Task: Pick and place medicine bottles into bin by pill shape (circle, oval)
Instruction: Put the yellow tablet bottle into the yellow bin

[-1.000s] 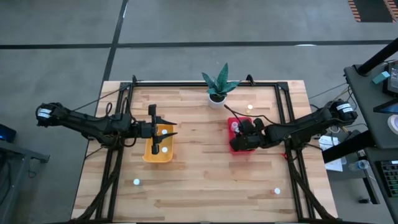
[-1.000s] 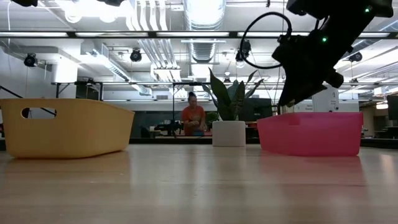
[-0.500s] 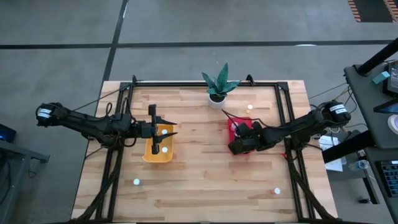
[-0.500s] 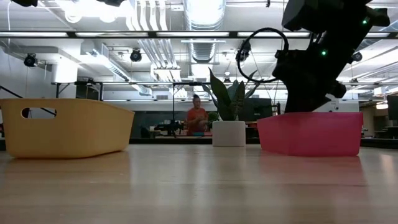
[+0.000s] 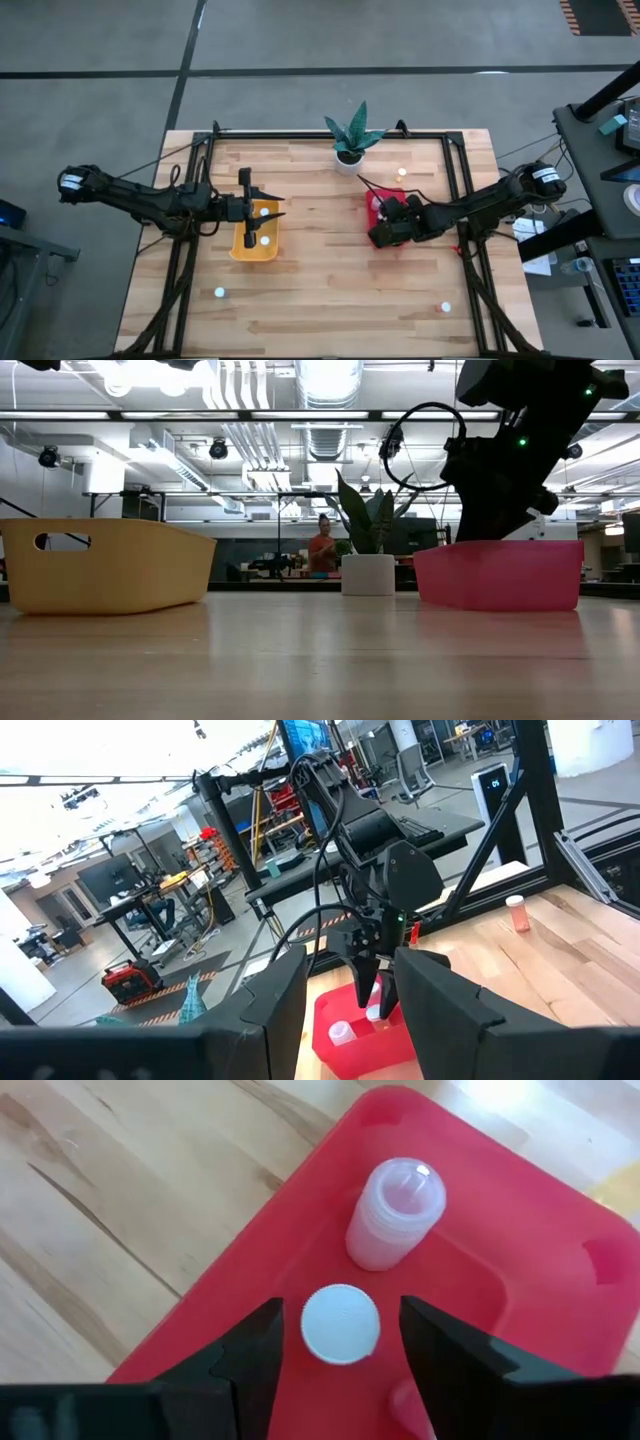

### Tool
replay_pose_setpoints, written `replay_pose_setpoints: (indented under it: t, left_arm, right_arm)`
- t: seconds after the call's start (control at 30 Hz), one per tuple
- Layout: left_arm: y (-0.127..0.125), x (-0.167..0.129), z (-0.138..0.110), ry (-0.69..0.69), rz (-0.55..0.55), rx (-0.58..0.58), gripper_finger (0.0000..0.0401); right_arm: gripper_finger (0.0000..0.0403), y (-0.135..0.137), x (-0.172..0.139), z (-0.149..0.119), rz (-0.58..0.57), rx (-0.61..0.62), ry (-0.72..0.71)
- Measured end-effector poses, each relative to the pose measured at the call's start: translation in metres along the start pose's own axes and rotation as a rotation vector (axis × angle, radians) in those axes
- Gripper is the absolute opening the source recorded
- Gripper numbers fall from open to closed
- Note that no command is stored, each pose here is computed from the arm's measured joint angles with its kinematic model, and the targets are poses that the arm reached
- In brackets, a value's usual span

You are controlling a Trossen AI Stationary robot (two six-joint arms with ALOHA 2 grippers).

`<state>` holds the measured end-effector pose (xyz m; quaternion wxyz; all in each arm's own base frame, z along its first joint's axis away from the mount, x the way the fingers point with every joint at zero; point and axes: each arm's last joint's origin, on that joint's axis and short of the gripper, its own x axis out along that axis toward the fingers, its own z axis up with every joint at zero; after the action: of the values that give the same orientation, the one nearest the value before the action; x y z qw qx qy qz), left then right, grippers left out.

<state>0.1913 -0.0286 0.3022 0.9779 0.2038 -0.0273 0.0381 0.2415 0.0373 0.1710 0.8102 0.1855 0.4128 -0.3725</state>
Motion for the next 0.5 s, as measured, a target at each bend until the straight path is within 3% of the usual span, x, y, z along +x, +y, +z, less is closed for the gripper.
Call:
replay_pose_setpoints:
  t: [0.5]
  left_arm:
    - [0.0, 0.0, 0.0, 0.004, -0.002, -0.028, 0.0138]
  right_arm:
    - [0.0194, -0.006, -0.039, 0.025, 0.114, 0.049, -0.08]
